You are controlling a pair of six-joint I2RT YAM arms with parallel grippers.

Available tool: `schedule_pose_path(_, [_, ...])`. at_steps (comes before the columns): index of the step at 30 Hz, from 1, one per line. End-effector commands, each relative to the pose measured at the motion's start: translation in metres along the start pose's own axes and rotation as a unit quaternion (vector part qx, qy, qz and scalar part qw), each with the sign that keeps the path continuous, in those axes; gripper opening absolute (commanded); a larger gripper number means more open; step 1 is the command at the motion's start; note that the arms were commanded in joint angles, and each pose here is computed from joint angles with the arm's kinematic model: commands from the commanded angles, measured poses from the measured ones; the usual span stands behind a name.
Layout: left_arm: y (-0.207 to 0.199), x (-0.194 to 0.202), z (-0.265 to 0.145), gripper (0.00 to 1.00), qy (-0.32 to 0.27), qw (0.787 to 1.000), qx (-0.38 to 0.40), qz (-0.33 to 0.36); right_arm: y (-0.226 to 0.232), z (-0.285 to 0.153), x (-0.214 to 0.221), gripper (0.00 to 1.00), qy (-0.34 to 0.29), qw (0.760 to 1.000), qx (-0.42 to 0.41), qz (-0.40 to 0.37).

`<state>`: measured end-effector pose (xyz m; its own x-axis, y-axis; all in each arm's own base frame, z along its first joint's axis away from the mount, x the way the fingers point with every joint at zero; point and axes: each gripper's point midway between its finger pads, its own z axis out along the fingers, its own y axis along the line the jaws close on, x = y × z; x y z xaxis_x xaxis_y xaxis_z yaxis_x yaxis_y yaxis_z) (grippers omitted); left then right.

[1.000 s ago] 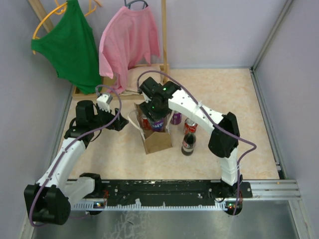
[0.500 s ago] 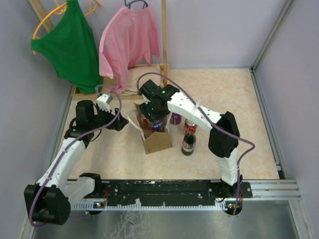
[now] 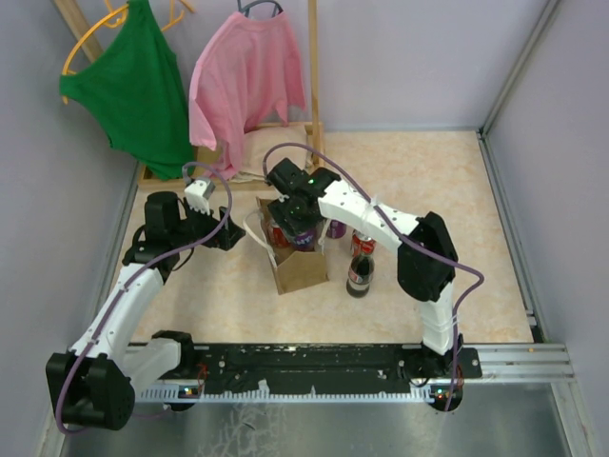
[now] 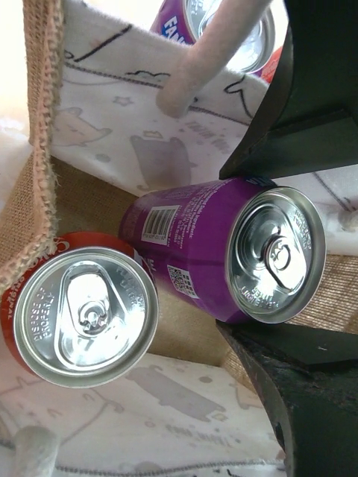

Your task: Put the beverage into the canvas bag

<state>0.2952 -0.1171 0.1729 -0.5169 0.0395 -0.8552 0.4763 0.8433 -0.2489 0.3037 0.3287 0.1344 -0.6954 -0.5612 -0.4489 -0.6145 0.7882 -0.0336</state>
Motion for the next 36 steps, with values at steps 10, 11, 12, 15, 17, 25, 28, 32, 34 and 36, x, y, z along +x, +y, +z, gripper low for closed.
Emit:
schedule_pose_path(10, [0.001, -0.014, -0.001, 0.88, -0.016, 1.0, 0.0, 0.01, 0.0, 0.022, -0.007, 0.0, -0.026, 1.0, 0.003, 0.002])
schedule_pose_path(11, [0.001, -0.013, -0.001, 0.88, -0.016, 1.0, 0.0, 0.01, -0.001, 0.024, -0.006, 0.0, -0.025, 1.0, 0.004, 0.003])
schedule_pose_path(12, [0.001, -0.013, -0.001, 0.88, -0.016, 1.0, -0.001, 0.01, -0.002, 0.026, -0.005, 0.0, -0.024, 1.0, 0.006, 0.004])
schedule_pose_path(15, [0.001, -0.013, -0.001, 0.88, -0.015, 1.0, 0.0, 0.01, -0.004, 0.031, -0.001, 0.0, -0.021, 1.0, 0.009, 0.004])
schedule_pose_path(17, [0.001, -0.013, -0.001, 0.88, -0.015, 1.0, 0.0, 0.009, -0.007, 0.033, -0.001, 0.09, -0.021, 1.0, 0.014, 0.005])
schedule_pose_path(25, [0.002, -0.012, 0.0, 0.88, -0.014, 1.0, 0.0, 0.009, -0.018, 0.029, -0.008, 0.54, -0.043, 0.998, 0.044, 0.009])
schedule_pose_path(28, [0.002, -0.013, 0.0, 0.88, -0.015, 1.0, 0.0, 0.01, -0.022, 0.026, -0.01, 0.66, -0.048, 0.997, 0.052, 0.01])
schedule_pose_path(32, [0.002, -0.012, 0.0, 0.88, -0.015, 1.0, 0.001, 0.009, -0.025, 0.025, -0.009, 0.76, -0.047, 0.997, 0.06, 0.008])
schedule_pose_path(34, [0.002, -0.012, 0.0, 0.88, -0.014, 1.0, 0.001, 0.009, -0.025, 0.024, -0.008, 0.82, -0.046, 0.997, 0.061, 0.007])
schedule_pose_path(36, [0.002, -0.012, 0.001, 0.88, -0.015, 1.0, 0.001, 0.009, -0.024, 0.023, -0.007, 0.84, -0.045, 0.997, 0.058, 0.006])
